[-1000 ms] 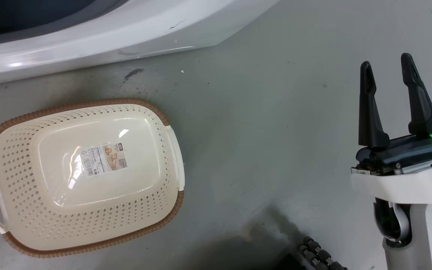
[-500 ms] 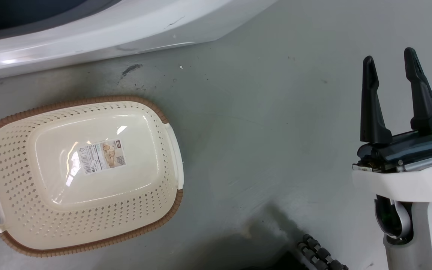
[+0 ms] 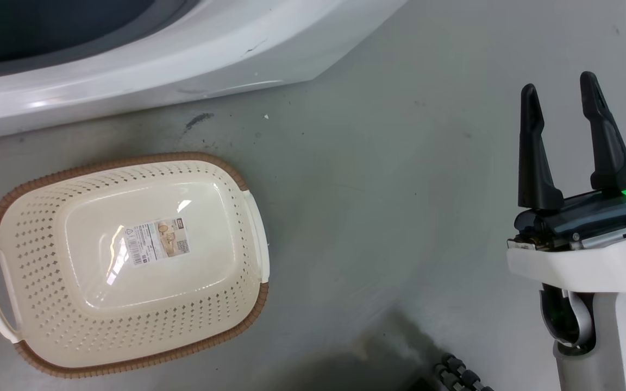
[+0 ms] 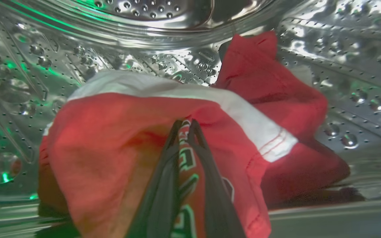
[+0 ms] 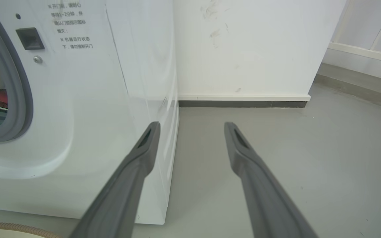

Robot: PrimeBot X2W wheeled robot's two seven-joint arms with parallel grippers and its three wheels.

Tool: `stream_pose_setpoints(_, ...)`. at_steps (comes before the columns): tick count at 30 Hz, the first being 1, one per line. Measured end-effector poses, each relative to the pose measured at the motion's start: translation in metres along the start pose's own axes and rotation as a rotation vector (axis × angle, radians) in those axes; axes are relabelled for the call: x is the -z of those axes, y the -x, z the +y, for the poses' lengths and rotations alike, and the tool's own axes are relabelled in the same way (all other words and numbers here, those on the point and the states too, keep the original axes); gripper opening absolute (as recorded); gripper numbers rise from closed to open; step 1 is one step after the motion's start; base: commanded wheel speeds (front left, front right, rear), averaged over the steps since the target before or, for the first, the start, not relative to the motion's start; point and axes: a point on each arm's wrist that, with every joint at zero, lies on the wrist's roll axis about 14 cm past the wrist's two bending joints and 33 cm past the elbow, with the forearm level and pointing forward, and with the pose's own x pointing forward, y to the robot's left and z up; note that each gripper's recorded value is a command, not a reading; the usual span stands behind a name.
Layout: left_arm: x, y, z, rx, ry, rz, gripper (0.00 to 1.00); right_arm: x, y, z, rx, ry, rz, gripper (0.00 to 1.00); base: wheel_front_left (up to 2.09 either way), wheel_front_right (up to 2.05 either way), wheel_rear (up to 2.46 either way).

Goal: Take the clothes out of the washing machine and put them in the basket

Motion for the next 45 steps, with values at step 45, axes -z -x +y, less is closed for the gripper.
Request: stream_pose_setpoints(45,-0.023,0.241,-0.041,0.160,0.036,-0.518,0.00,-0.099,0.086,0.054,-0.132,-0.011,-0.195,1.00,0.00,0.00,0.00)
